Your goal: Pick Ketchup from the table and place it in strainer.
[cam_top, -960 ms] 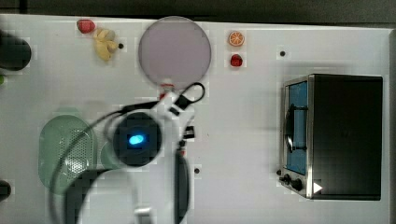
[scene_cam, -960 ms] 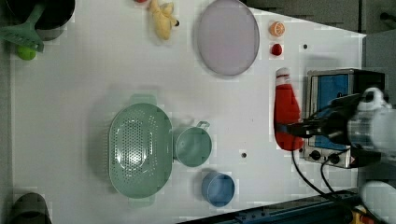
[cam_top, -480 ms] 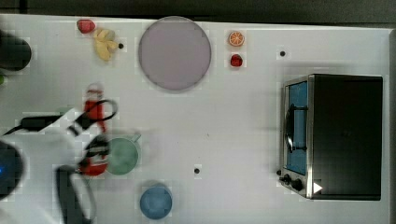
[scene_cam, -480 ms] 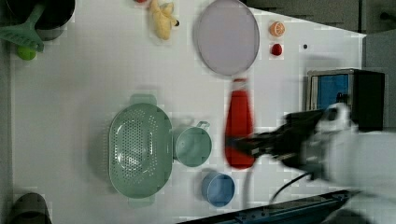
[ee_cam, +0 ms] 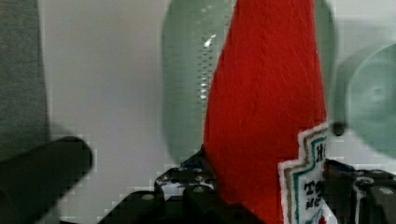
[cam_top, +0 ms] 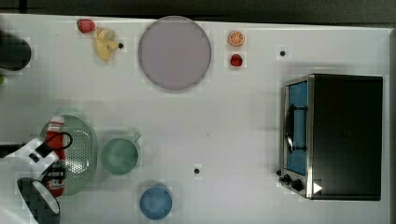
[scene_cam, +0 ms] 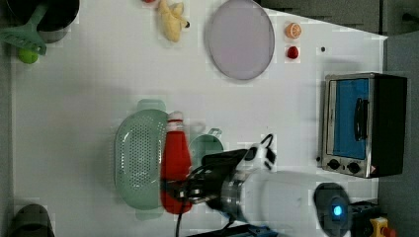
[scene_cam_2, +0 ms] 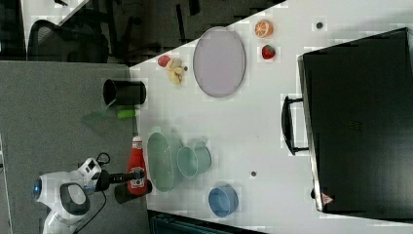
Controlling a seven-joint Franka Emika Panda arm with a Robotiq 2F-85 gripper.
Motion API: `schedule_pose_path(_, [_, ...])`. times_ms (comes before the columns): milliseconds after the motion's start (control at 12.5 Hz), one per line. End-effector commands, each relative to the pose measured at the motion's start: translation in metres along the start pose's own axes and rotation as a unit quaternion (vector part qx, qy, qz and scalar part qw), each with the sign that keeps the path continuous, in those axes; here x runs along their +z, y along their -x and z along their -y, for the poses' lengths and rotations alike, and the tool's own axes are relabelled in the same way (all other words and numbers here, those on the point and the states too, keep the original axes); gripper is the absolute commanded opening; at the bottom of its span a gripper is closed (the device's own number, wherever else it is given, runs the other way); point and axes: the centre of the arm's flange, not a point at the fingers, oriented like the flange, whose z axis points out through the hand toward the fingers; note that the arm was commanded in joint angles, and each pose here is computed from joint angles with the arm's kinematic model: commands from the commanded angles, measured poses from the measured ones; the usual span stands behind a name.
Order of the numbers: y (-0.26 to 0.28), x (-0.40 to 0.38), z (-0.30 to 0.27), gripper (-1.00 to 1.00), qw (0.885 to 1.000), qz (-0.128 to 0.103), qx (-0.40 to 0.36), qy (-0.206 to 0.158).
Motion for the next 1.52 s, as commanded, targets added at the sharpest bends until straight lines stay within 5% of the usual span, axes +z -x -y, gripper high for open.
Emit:
schedule_pose_path(80, [-0.024, 0.008, -0.007, 0.29, 0.997, -0.024, 0.074, -0.012])
schedule_pose_path(240, [-0.031, 0.034, -0.011, 0.37, 0.998, -0.015, 0.066, -0.018])
schedule_pose_path(480, [-0.033, 0.069, -0.013, 1.0, 0.996, 0.014, 0.078, -0.033])
schedule_pose_path(640, [-0.034, 0.072, -0.012, 1.0, 0.996, 0.012, 0.079, -0.043])
schedule_pose_path(1120, [-0.066, -0.01, -0.041, 1.0, 0.989, -0.071, 0.127, -0.04])
schedule_pose_path(1520, [-0.107, -0.112, -0.153, 1.0, 0.963, -0.128, 0.235, 0.031])
